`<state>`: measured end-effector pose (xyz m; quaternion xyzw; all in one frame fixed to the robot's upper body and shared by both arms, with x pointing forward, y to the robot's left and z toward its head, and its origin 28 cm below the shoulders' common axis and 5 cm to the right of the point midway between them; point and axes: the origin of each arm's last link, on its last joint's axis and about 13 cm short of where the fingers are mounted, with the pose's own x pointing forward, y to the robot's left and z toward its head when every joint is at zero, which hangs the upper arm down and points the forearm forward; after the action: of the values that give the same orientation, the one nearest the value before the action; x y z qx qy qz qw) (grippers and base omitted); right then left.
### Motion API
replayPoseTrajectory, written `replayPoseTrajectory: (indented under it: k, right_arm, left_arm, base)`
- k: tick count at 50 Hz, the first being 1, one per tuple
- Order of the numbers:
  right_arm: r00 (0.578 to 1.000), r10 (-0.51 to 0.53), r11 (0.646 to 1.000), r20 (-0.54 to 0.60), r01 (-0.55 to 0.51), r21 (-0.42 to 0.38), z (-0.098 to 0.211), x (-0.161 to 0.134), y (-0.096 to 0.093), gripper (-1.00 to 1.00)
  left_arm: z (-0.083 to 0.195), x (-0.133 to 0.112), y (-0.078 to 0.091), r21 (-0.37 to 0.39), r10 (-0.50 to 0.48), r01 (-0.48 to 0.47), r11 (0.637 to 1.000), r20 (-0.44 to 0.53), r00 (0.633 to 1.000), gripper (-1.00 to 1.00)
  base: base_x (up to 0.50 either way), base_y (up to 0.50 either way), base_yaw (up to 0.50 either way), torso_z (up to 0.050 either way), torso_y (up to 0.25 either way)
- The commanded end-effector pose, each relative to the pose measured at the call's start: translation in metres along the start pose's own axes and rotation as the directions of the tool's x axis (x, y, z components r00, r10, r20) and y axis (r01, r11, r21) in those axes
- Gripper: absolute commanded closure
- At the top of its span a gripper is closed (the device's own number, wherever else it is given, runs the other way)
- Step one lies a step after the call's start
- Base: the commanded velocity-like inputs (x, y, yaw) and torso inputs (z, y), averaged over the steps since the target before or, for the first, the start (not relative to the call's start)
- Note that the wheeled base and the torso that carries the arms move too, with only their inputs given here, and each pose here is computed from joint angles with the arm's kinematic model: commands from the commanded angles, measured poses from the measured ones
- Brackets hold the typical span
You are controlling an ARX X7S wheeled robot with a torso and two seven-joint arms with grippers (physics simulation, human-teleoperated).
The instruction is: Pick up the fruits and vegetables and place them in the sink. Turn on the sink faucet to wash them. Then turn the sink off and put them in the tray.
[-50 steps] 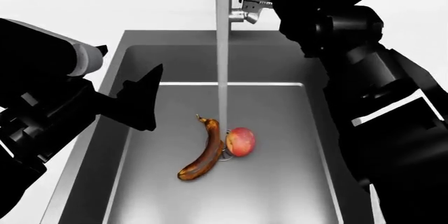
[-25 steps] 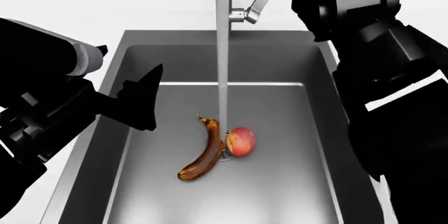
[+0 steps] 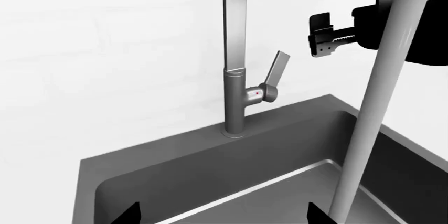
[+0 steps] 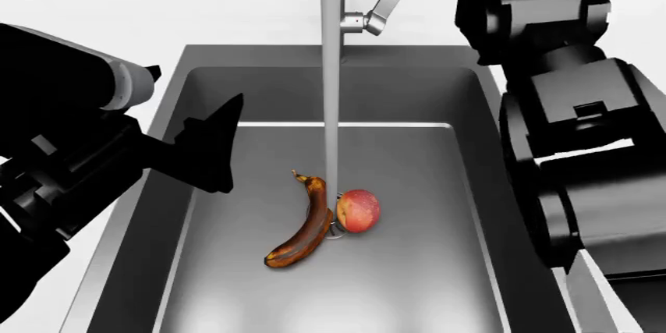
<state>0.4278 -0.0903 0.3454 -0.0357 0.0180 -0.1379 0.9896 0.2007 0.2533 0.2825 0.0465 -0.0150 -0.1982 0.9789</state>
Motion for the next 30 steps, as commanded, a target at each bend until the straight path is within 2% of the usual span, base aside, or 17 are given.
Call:
replayPoseTrajectory:
  k: [1, 15, 30]
  right_arm:
    - [0.996, -0.034, 0.999, -0.078, 0.034, -0.005, -0.009, 0.0, -0.004, -1.0]
    - [0.993, -0.036, 0.999, -0.11, 0.035, -0.012, -0.014, 0.0, -0.002, -1.0]
    - [0.98, -0.039, 0.999, -0.197, 0.032, -0.04, -0.024, -0.002, -0.002, -1.0]
  left_arm:
    - [0.0, 0.001, 0.0, -0.001, -0.001, 0.001, 1.0, -0.001, 1.0, -1.0]
    - [0.0, 0.001, -0.001, -0.001, -0.003, 0.003, 1.0, -0.001, 1.0, -1.0]
    - [0.0, 0.001, -0.001, 0.0, -0.003, 0.003, 1.0, -0.003, 1.0, -1.0]
  base:
    - [0.0, 0.0, 0.0, 0.0, 0.0]
    - [0.0, 0.0, 0.0, 0.0, 0.0]
    - [0.0, 0.0, 0.0, 0.0, 0.0]
